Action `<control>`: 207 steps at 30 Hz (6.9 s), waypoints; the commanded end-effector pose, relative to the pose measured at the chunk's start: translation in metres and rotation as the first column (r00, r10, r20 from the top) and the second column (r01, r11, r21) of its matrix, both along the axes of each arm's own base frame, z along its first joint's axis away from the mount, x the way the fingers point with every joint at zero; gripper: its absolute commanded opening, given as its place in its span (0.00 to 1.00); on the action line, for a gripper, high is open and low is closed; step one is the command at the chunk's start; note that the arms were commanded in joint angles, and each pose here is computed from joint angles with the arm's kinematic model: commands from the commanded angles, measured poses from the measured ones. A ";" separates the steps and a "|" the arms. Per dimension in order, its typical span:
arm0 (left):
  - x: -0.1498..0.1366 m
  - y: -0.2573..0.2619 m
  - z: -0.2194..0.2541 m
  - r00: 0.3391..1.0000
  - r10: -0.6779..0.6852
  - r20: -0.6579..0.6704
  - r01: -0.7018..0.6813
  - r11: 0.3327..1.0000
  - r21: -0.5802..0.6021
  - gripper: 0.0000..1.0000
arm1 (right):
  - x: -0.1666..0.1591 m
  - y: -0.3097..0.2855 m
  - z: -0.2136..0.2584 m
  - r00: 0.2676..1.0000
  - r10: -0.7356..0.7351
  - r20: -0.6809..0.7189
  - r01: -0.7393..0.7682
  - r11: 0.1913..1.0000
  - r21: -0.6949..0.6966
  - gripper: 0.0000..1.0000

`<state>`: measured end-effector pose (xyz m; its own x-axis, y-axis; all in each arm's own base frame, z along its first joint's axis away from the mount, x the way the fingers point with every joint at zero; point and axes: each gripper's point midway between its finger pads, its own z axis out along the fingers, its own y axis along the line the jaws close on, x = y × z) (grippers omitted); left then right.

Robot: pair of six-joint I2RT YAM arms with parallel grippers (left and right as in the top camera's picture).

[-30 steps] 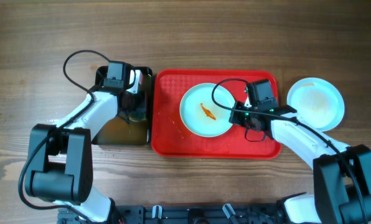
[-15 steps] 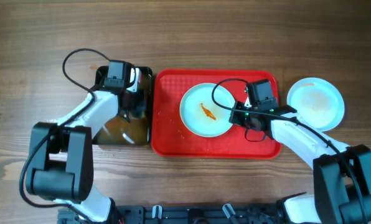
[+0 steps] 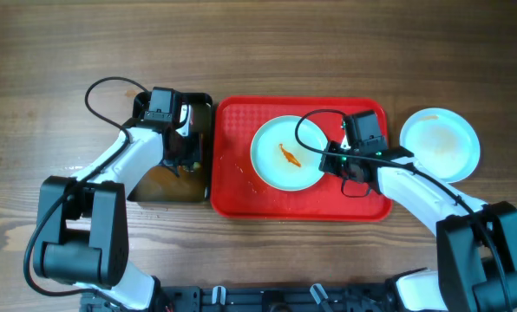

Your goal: Clean dirty plates on tray and stack at the side

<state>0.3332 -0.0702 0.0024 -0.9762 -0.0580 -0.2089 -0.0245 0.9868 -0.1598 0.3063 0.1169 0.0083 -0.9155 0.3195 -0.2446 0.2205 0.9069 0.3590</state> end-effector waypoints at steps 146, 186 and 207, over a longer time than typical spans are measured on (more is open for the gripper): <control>0.021 -0.158 -0.011 0.963 -0.125 0.240 0.162 0.977 -0.139 0.04 | -0.004 0.007 0.002 0.998 0.066 0.013 -0.067 0.998 0.016 0.04; 0.031 -0.109 0.078 0.950 -0.028 0.311 0.107 0.965 -0.240 0.04 | 0.029 -0.013 0.054 0.960 0.197 0.197 -0.158 0.967 -0.198 0.04; 0.003 -0.010 0.049 0.992 -0.034 0.122 0.045 0.995 -0.089 0.04 | 0.063 -0.056 0.159 0.717 0.642 0.273 -0.196 0.562 -0.804 0.04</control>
